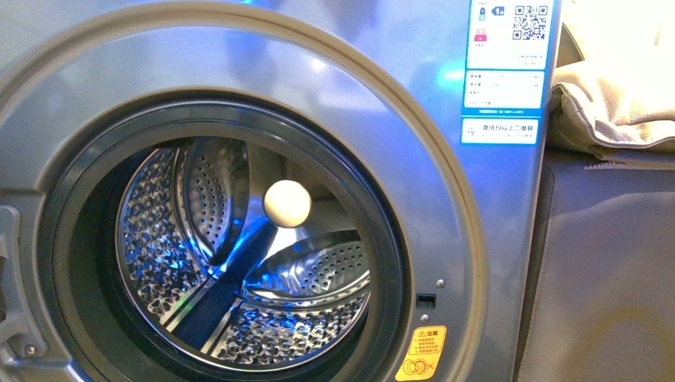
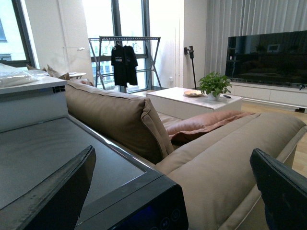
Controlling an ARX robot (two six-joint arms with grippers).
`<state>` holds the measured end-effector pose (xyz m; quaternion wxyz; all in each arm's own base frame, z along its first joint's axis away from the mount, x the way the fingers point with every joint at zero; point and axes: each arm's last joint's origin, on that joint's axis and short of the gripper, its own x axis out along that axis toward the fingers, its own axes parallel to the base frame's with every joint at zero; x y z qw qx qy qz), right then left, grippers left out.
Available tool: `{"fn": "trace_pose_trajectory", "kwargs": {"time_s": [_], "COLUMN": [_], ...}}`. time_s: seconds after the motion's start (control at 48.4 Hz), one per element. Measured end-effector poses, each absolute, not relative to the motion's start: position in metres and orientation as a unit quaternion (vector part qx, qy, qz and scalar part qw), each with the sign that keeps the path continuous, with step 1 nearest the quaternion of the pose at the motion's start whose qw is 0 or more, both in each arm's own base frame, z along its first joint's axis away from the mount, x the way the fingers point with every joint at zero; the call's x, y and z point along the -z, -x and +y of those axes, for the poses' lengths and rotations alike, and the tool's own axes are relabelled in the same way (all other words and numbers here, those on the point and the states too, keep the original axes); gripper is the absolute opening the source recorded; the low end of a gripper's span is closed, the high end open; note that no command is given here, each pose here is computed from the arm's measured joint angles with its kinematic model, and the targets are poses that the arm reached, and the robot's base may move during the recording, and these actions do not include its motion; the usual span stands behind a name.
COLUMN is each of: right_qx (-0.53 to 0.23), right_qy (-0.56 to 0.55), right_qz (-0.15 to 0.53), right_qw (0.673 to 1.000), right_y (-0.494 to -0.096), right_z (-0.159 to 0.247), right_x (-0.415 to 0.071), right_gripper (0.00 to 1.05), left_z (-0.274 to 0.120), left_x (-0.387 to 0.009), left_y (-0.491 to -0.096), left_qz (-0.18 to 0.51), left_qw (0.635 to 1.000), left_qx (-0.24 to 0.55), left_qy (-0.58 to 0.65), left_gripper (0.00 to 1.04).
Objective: Collect clothes from washing machine
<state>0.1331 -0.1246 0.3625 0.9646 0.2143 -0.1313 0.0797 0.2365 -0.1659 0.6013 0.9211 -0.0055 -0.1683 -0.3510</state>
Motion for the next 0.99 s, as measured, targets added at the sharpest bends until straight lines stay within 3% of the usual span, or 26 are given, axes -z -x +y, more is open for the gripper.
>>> {"fn": "trace_pose_trajectory", "kwargs": {"time_s": [0.289,0.578,0.764,0.991], "right_qx": [-0.048,0.027,0.023,-0.006], "right_qy": [-0.27,-0.298,-0.337,-0.354], "right_qz": [-0.017,0.069,0.137,0.168], "right_qw": [0.961,0.952,0.931,0.92], "right_y": [-0.127,-0.158,-0.164,-0.159], "right_z": [-0.127,-0.148,-0.145,-0.132], "right_x": [-0.284,-0.22,-0.19,-0.185], "right_gripper": [0.05,0.05,0.34,0.68], "left_z": [-0.166,-0.166,-0.166,-0.166], "left_x": [-0.601,-0.601,-0.601,-0.601], "left_y": [-0.236,-0.236,-0.237,-0.236], "left_qz": [-0.168,-0.168,-0.168,-0.168], "left_qw": [0.921,0.921,0.921,0.921], "left_qx": [0.351,0.351,0.351,0.351], "left_qy": [0.005,0.005,0.005,0.006], "left_gripper": [0.98,0.98,0.98,0.98]}}
